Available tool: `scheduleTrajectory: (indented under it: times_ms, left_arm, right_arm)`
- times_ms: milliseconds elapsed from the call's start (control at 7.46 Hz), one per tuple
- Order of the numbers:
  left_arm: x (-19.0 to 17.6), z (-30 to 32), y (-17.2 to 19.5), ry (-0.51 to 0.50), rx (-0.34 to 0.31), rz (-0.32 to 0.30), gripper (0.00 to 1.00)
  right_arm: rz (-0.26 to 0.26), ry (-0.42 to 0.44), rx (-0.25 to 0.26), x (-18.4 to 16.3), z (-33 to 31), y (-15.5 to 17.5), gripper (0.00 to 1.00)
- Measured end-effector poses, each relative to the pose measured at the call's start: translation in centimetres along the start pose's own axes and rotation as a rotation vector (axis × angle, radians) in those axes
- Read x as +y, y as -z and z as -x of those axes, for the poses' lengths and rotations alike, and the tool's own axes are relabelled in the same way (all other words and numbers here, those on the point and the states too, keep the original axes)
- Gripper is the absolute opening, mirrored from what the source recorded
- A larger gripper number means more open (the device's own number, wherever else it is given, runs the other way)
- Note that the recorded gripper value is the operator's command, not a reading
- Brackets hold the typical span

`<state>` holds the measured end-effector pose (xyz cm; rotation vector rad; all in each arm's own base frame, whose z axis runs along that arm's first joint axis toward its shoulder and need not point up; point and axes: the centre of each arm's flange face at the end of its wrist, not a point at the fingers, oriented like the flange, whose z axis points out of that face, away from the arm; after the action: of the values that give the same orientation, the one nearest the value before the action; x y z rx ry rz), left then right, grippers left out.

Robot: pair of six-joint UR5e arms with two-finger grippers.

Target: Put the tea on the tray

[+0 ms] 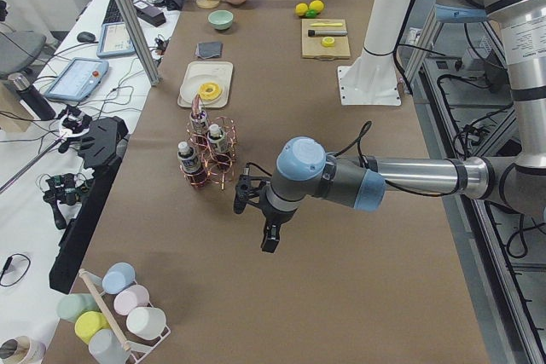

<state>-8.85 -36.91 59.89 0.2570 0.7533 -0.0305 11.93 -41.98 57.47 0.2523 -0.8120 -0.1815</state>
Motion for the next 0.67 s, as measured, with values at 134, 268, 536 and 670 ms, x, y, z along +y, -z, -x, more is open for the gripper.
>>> scheduleTrajectory:
  times_ms: [134, 268, 536, 670]
  left_arm:
    - [0.33, 0.07, -0.02, 0.003, 0.000, 0.003, 0.97]
    - [0.48, 0.08, 0.00, 0.004, 0.000, 0.002, 0.97]
    - [0.53, 0.07, 0.03, 0.002, 0.000, 0.001, 0.95]
    - [0.49, 0.08, 0.08, 0.004, 0.000, 0.000, 0.91]
  right_arm:
    - [0.003, -0.002, -0.003, 0.17, 0.00, -0.15, 1.00]
    - [0.003, -0.003, -0.003, 0.28, 0.00, -0.18, 1.00]
    - [0.002, -0.002, -0.003, 0.29, 0.06, -0.17, 1.00]
    - [0.002, -0.002, -0.002, 0.28, 0.08, -0.16, 1.00]
